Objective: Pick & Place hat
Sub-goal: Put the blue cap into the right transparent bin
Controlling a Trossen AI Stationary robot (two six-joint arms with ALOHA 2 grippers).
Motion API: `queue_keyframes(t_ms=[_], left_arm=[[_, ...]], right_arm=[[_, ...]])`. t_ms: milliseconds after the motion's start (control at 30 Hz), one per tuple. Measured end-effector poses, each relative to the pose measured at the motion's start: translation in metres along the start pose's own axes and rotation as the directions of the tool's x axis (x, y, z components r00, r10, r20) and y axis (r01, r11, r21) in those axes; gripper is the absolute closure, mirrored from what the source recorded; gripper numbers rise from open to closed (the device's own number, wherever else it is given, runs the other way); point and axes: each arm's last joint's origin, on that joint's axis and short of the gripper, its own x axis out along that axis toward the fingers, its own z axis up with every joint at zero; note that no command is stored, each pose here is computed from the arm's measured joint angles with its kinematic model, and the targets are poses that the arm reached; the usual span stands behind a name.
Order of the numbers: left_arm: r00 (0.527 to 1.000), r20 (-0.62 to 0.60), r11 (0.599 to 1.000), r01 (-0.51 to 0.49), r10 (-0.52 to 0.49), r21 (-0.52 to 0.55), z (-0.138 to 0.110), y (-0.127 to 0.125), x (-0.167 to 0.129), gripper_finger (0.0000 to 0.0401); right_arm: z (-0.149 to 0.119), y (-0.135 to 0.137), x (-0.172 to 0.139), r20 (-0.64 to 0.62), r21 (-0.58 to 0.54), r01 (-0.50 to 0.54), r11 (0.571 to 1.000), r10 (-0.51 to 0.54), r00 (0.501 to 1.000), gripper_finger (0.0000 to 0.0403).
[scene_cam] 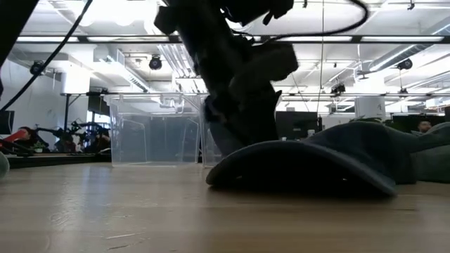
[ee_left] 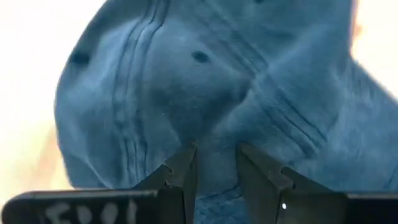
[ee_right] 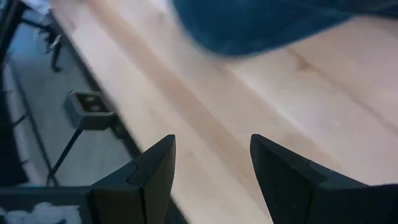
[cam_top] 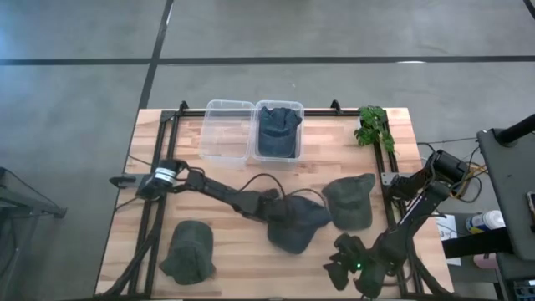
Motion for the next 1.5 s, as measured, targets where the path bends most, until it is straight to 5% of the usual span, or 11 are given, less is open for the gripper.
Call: queue_keyframes(t_ms=[67,200,367,467,533,600,733,933,1200,1367,1500], left_arm=[[1.0,0.005,0.971,0.005,-0.004,-0.241,-0.002,-0.003,0.0,0.0295],[0.993,0.113,0.782,0.101,-0.039,-0.615,-0.002,-0.007,0.006,0.0295],[0.909,0.379,0.58,0.407,-0.176,-0.706,0.016,-0.005,0.011,0.0295],[0.817,0.498,0.521,0.572,-0.291,-0.634,0.031,-0.002,0.006,0.0295],[0.762,0.522,0.568,0.64,-0.382,-0.518,0.038,-0.003,0.0,0.0295],[0.743,0.483,0.689,0.645,-0.464,-0.33,0.041,-0.006,-0.006,0.0295],[0.815,0.39,0.901,0.421,-0.428,0.109,0.042,-0.008,-0.018,0.0295],[0.935,0.225,0.868,0.139,-0.273,0.476,0.03,0.001,-0.012,0.0295],[0.986,0.042,0.913,0.132,-0.16,0.386,0.012,0.02,-0.004,0.0295],[0.98,-0.067,0.974,0.192,-0.185,0.122,0.0,0.014,-0.005,0.0295],[0.972,-0.078,0.971,0.215,-0.223,-0.1,-0.004,0.006,-0.006,0.0295]], right_arm=[[0.001,-0.003,0.0,0.007,0.025,0.031,0.999,-0.031,0.999,0.02],[0.001,-0.006,0.001,0.011,0.046,0.048,0.998,-0.048,0.999,0.02],[-0.002,-0.004,0.0,-0.054,0.086,0.035,0.996,-0.03,0.998,0.02],[-0.008,-0.002,-0.002,-0.111,0.138,0.019,0.99,-0.004,0.994,0.02],[-0.013,0.0,-0.005,-0.125,0.173,-0.001,0.985,0.023,0.992,0.02],[-0.017,0.002,-0.007,-0.136,0.198,-0.021,0.98,0.049,0.99,0.02],[-0.021,0.003,-0.005,-0.124,0.215,-0.047,0.976,0.075,0.989,0.02],[-0.028,0.002,0.022,-0.102,0.23,-0.043,0.972,0.068,0.993,0.02],[-0.029,-0.002,0.047,-0.007,0.311,-0.039,0.95,0.044,0.999,0.02],[-0.022,-0.001,0.067,0.051,0.36,-0.072,0.93,0.057,0.997,0.02],[-0.011,-0.002,0.079,0.103,0.388,-0.077,0.918,0.04,0.994,0.02]])
